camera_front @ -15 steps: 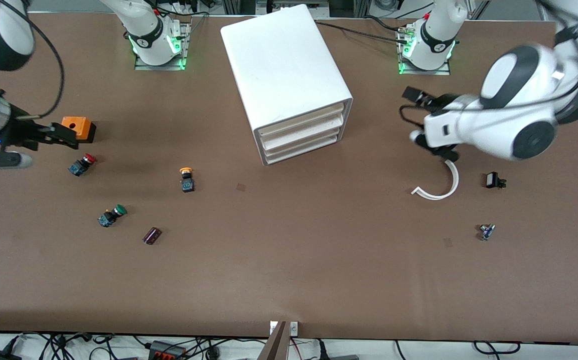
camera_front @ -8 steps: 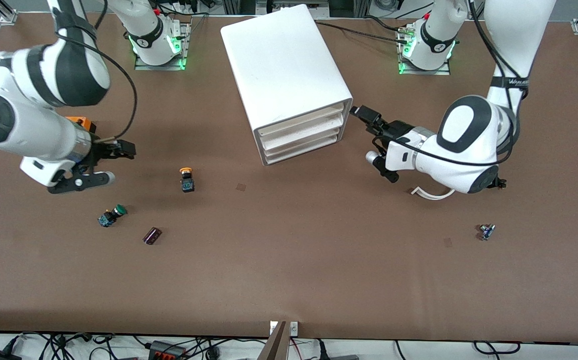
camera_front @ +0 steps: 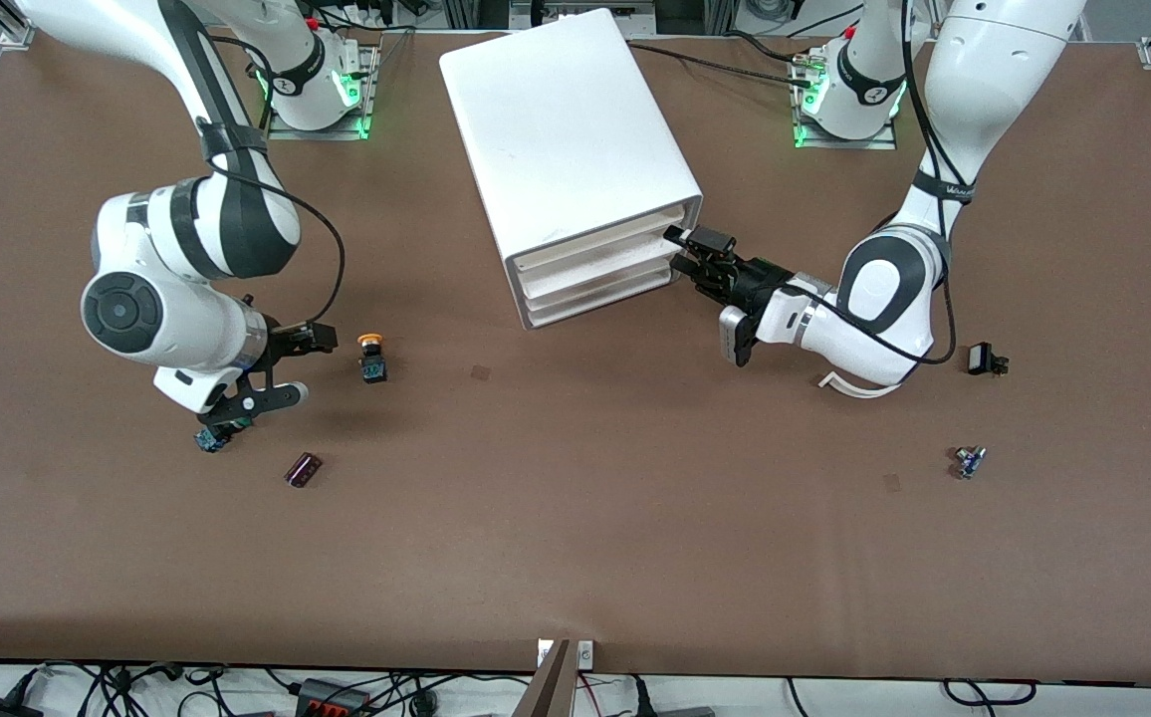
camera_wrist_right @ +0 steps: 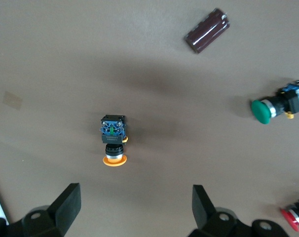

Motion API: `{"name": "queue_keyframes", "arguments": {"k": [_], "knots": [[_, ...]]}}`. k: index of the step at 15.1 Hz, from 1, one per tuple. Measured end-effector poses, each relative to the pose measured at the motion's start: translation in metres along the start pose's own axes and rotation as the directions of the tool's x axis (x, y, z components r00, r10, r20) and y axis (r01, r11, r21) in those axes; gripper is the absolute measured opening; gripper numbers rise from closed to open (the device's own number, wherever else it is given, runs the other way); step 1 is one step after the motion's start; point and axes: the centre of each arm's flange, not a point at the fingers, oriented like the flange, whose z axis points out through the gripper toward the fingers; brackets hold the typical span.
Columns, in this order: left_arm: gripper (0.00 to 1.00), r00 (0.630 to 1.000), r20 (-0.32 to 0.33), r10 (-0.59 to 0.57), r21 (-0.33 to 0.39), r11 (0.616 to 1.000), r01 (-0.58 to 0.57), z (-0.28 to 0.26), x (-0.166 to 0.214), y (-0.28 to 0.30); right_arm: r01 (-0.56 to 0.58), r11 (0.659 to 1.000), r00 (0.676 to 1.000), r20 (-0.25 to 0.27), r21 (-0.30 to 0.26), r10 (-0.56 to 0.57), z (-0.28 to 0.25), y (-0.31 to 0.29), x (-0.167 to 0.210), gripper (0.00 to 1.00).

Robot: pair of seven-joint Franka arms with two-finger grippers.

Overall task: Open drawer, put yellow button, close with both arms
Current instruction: 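Grasp the drawer front with the left gripper while the right gripper grasps the button, then pull the drawer open with the left gripper while the right gripper holds the button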

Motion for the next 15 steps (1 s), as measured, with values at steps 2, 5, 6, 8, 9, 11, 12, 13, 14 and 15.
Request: {"name": "queue_keyframes", "arguments": {"k": [2,5,6,8,9,11,12,13,14,15], "knots": [[0.63,1.000,0.000,0.004,0.000,1.000,-0.004,0.002,0.001,0.002,-0.001,1.000,1.000,0.008,0.000,0.001,0.015,-0.001,0.004,1.00],[0.62,1.000,-0.009,-0.005,-0.032,0.999,0.005,0.014,0.001,0.002,0.021,1.000,1.000,0.005,-0.006,-0.021,0.043,-0.015,0.014,1.00],[0.62,1.000,-0.004,-0.009,-0.038,0.999,0.009,0.022,0.001,0.002,0.031,0.999,0.999,0.009,-0.009,-0.031,0.054,-0.024,0.017,1.00],[0.59,1.000,0.017,-0.015,-0.039,0.999,0.016,0.040,-0.001,0.001,0.045,0.999,0.999,0.017,-0.014,-0.045,0.072,-0.035,0.022,1.00],[0.59,1.000,0.024,-0.018,-0.033,0.999,0.019,0.047,-0.001,0.001,0.050,0.999,0.999,0.020,-0.016,-0.050,0.080,-0.038,0.023,1.00],[0.56,0.999,0.034,-0.022,-0.027,0.999,0.023,0.056,-0.002,-0.001,0.057,0.998,0.998,0.027,-0.019,-0.056,0.095,-0.043,0.026,1.00],[0.51,0.999,0.037,-0.024,-0.028,0.999,0.025,0.057,-0.003,-0.001,0.053,0.998,0.998,0.029,-0.020,-0.053,0.101,-0.044,0.028,1.00],[0.41,0.999,0.038,-0.024,-0.028,0.999,0.025,0.058,-0.003,-0.002,0.043,0.999,0.999,0.032,-0.021,-0.042,0.106,-0.045,0.029,1.00],[0.33,0.999,0.037,-0.024,-0.028,0.999,0.025,0.058,-0.003,-0.002,0.036,0.999,0.999,0.037,-0.021,-0.035,0.111,-0.046,0.029,1.00],[0.20,0.999,0.036,-0.023,-0.028,0.999,0.024,0.057,-0.003,-0.002,0.032,0.999,0.999,0.042,-0.022,-0.031,0.116,-0.047,0.029,1.00]]}}
